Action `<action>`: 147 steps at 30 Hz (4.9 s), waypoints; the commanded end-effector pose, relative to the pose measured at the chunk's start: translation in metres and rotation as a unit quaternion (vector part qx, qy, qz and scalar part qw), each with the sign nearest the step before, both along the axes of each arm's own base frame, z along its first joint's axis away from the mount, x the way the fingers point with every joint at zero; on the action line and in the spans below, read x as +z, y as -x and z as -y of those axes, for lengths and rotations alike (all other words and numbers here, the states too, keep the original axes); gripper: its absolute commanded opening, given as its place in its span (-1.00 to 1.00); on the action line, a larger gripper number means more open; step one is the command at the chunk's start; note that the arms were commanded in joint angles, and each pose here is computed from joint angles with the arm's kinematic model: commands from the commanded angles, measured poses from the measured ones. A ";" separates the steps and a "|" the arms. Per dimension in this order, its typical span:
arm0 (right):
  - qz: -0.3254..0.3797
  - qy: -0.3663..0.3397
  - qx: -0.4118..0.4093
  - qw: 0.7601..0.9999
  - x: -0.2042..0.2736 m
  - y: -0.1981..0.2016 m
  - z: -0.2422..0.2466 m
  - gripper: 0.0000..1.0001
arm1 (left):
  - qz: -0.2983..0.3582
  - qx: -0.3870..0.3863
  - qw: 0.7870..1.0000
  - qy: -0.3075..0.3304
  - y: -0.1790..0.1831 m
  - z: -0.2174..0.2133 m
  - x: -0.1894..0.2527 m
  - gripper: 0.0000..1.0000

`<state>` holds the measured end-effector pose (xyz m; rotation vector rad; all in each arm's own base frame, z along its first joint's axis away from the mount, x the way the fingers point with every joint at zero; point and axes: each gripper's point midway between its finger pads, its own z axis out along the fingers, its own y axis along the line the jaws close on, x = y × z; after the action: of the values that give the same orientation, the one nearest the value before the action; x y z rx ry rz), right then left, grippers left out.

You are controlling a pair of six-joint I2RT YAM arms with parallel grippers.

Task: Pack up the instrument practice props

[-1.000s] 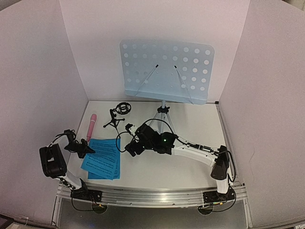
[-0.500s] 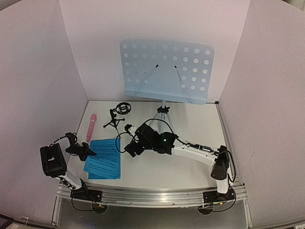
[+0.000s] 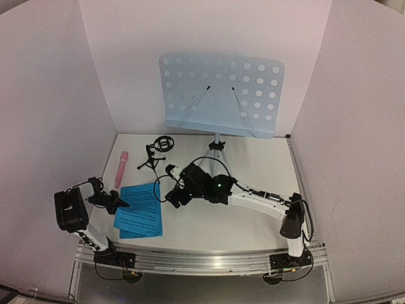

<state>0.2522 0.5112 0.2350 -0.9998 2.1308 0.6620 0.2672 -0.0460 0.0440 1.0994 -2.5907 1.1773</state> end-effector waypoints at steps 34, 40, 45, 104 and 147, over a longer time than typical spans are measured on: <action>-0.011 -0.024 0.009 1.000 0.010 -0.002 -0.007 0.85 | -0.013 0.028 0.999 -0.043 0.006 -0.011 -0.005 -0.26; -0.016 -0.025 0.012 0.999 0.010 0.000 -0.008 0.85 | -0.054 0.007 0.992 -0.113 0.020 -0.030 -0.007 0.11; -0.017 -0.027 0.015 0.999 0.010 0.001 -0.009 0.85 | -0.051 -0.001 0.988 -0.146 0.016 -0.041 -0.003 0.25; -0.427 0.011 -0.043 0.903 -0.220 0.069 -0.099 0.24 | -0.048 0.009 0.980 -0.194 0.028 -0.052 -0.036 0.51; -0.093 -0.013 -0.039 0.995 -0.009 0.030 0.089 0.88 | 0.651 -0.210 0.710 -0.171 -0.062 0.084 0.307 0.42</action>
<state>0.1959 0.4719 0.2110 -0.9622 2.3240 0.8648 0.3534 -0.0623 0.2559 0.2261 -3.5596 1.3115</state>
